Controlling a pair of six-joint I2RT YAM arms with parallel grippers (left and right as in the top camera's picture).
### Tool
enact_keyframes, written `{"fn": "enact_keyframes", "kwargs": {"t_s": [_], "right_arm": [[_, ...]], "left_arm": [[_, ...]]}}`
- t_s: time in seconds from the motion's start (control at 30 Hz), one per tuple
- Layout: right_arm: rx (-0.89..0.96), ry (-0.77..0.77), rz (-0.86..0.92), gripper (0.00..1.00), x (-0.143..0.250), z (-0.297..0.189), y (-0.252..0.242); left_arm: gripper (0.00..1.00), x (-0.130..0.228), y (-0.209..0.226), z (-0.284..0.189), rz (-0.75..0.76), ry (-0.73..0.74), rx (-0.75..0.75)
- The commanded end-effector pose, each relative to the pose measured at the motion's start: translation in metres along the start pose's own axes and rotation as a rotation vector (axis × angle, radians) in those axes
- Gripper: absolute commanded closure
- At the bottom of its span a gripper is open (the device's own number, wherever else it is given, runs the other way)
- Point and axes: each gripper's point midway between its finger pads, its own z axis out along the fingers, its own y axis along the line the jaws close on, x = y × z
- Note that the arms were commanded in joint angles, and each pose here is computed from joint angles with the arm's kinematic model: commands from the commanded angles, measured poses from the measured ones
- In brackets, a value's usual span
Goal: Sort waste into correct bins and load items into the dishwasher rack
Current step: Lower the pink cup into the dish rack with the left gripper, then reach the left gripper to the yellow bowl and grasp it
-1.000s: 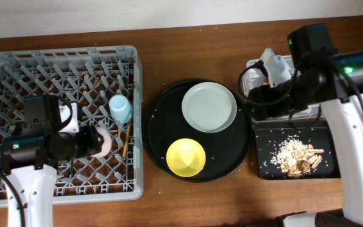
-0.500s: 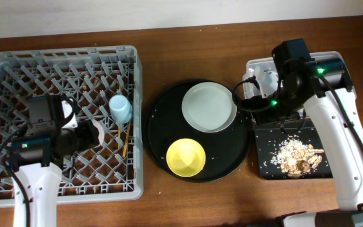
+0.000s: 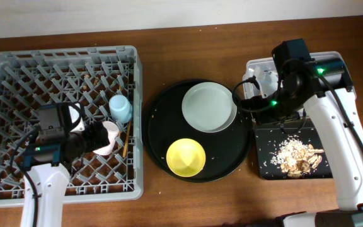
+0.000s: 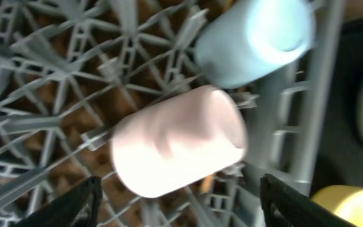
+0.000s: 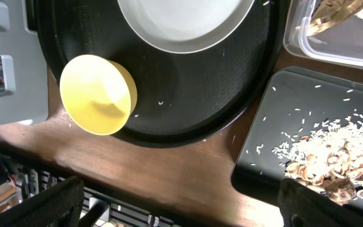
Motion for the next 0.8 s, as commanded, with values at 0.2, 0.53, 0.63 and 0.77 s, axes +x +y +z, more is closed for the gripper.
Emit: {"fn": "enact_keyframes", "kwargs": {"t_s": [0.2,0.53,0.63,0.77], "right_arm": [[0.012,-0.002,0.003,0.01,0.001,-0.001,-0.003],[0.012,-0.001,0.003,0.01,0.001,-0.001,-0.003],[0.012,-0.002,0.003,0.01,0.001,-0.001,-0.003],[0.012,-0.002,0.003,0.01,0.001,-0.001,-0.003]], "left_arm": [[1.00,-0.023,-0.058,-0.016,0.170,-0.064,0.060],[0.98,-0.013,-0.026,-0.014,0.122,0.092,-0.145],[0.80,-0.032,-0.045,-0.055,0.121,0.003,-0.059],[0.35,-0.029,-0.100,-0.092,0.145,-0.032,0.258]]}}
